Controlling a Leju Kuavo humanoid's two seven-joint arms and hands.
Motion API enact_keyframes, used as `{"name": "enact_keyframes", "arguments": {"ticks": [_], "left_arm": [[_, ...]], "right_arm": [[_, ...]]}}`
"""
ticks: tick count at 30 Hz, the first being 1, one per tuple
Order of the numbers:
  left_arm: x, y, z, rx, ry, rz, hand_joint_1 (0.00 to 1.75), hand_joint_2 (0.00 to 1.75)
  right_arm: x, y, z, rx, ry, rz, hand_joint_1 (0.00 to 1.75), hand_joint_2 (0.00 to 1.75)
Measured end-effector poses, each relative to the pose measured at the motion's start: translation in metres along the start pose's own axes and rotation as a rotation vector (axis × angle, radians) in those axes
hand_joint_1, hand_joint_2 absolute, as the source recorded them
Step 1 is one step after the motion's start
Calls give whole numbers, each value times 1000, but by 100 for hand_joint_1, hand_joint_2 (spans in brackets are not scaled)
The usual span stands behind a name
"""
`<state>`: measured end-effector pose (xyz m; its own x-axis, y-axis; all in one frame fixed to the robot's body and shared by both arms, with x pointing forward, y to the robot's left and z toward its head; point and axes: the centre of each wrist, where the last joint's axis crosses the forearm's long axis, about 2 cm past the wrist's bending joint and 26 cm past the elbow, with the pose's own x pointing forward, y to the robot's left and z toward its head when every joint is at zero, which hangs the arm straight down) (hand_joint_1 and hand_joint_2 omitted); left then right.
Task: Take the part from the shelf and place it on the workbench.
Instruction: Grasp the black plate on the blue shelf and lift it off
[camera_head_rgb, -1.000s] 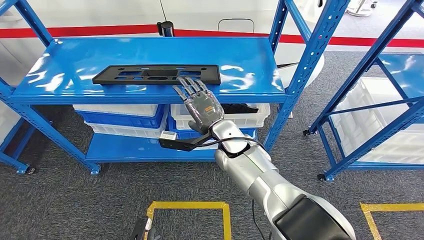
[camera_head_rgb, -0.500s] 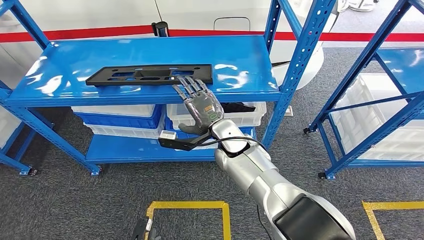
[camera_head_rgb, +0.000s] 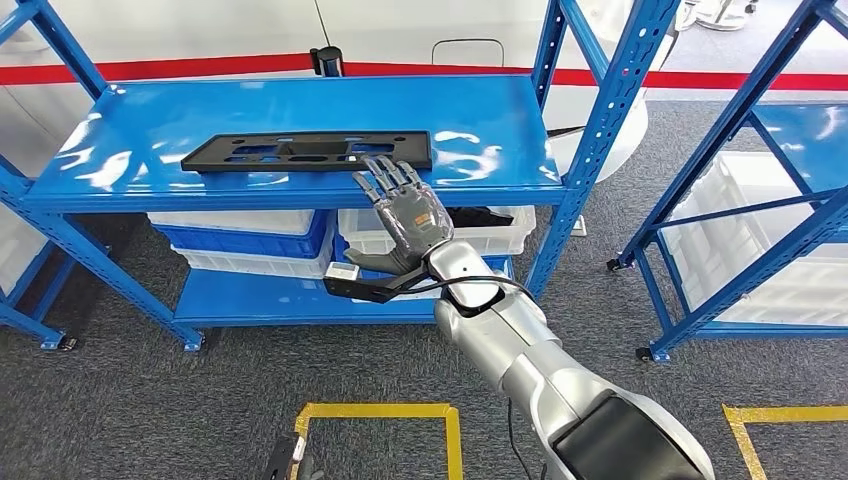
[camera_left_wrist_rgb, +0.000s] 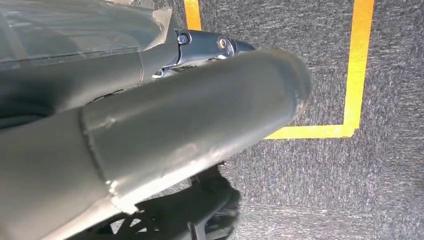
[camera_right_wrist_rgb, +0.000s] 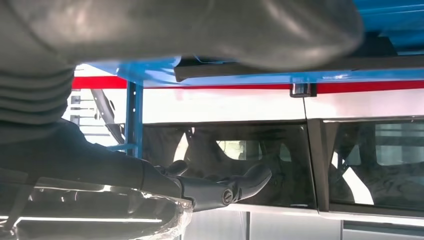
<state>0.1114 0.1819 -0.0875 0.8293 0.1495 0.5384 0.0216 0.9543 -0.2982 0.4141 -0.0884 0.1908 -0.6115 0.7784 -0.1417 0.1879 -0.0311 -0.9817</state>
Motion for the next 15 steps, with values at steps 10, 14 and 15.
{"name": "enact_keyframes", "arguments": {"ticks": [10, 14, 15], "left_arm": [[0, 1, 0, 2, -1, -1, 0, 0], [-1, 1, 0, 2, 1, 0, 0, 0], [-1, 1, 0, 3, 2, 0, 0, 0]], "right_arm": [[1, -2, -2, -4, -2, -1, 0, 0], [2, -1, -1, -2, -2, -3, 0, 0], [2, -1, -1, -2, -3, -3, 0, 0]]}}
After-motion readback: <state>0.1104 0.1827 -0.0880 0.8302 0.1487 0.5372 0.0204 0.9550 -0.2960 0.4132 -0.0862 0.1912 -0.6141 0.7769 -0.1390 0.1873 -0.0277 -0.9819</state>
